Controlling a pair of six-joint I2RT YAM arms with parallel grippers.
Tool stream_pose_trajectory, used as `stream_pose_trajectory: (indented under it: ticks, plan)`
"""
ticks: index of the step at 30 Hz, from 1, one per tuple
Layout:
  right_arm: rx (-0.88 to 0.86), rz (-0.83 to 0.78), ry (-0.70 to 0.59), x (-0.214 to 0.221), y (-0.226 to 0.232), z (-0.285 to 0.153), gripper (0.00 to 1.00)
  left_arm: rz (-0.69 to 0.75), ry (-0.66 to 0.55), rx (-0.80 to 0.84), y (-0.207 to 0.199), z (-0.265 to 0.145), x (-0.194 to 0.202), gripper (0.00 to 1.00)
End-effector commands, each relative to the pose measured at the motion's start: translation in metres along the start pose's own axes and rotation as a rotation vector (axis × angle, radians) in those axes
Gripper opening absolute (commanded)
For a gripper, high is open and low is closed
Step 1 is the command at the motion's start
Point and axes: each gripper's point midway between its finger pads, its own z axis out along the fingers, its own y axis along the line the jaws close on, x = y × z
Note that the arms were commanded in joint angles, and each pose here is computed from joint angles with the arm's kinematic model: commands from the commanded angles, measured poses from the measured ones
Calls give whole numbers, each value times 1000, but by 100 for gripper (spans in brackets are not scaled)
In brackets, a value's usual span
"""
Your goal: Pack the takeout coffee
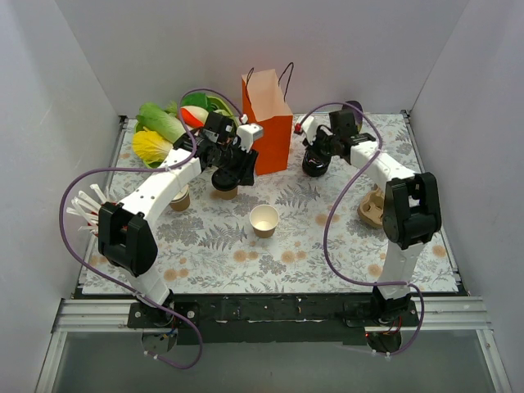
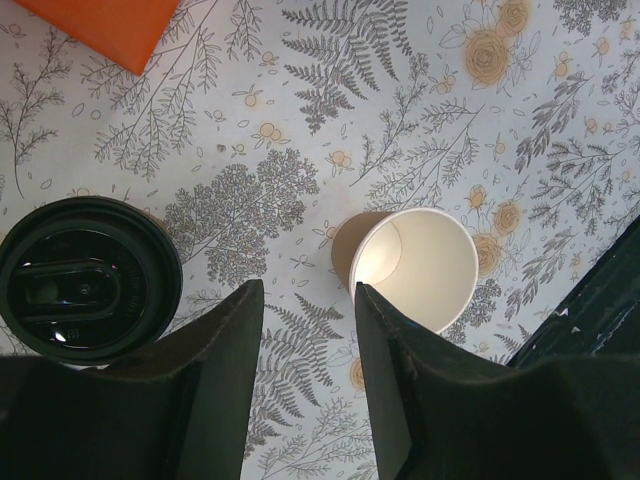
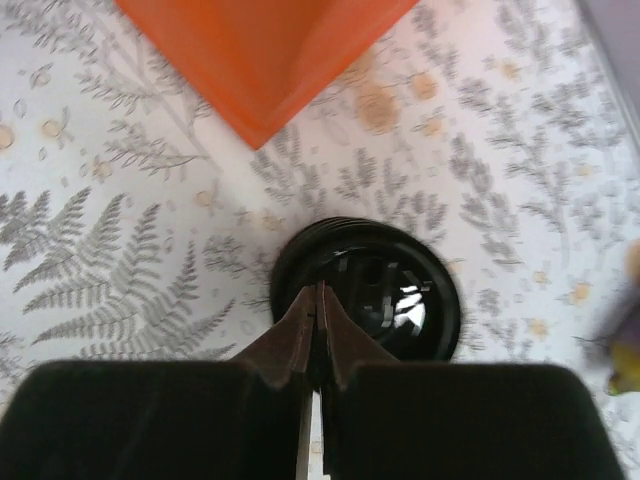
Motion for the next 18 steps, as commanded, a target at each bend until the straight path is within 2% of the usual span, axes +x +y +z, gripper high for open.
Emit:
stream_pose_trajectory:
  ticks: [1, 4, 7, 18]
  plan:
    - [141, 31, -85, -36, -59, -34, 23, 14, -52, 9, -8, -19, -6, 42]
    - [209, 57, -54, -22, -81, -36, 43, 13, -48, 11, -8, -19, -4, 42]
    - [224, 82, -30, -10, -95, -34, 52, 10, -45, 12, -8, -19, -3, 42]
    - [59, 199, -3, 21, -81, -19, 59, 11, -37, 10, -8, -18, 0, 42]
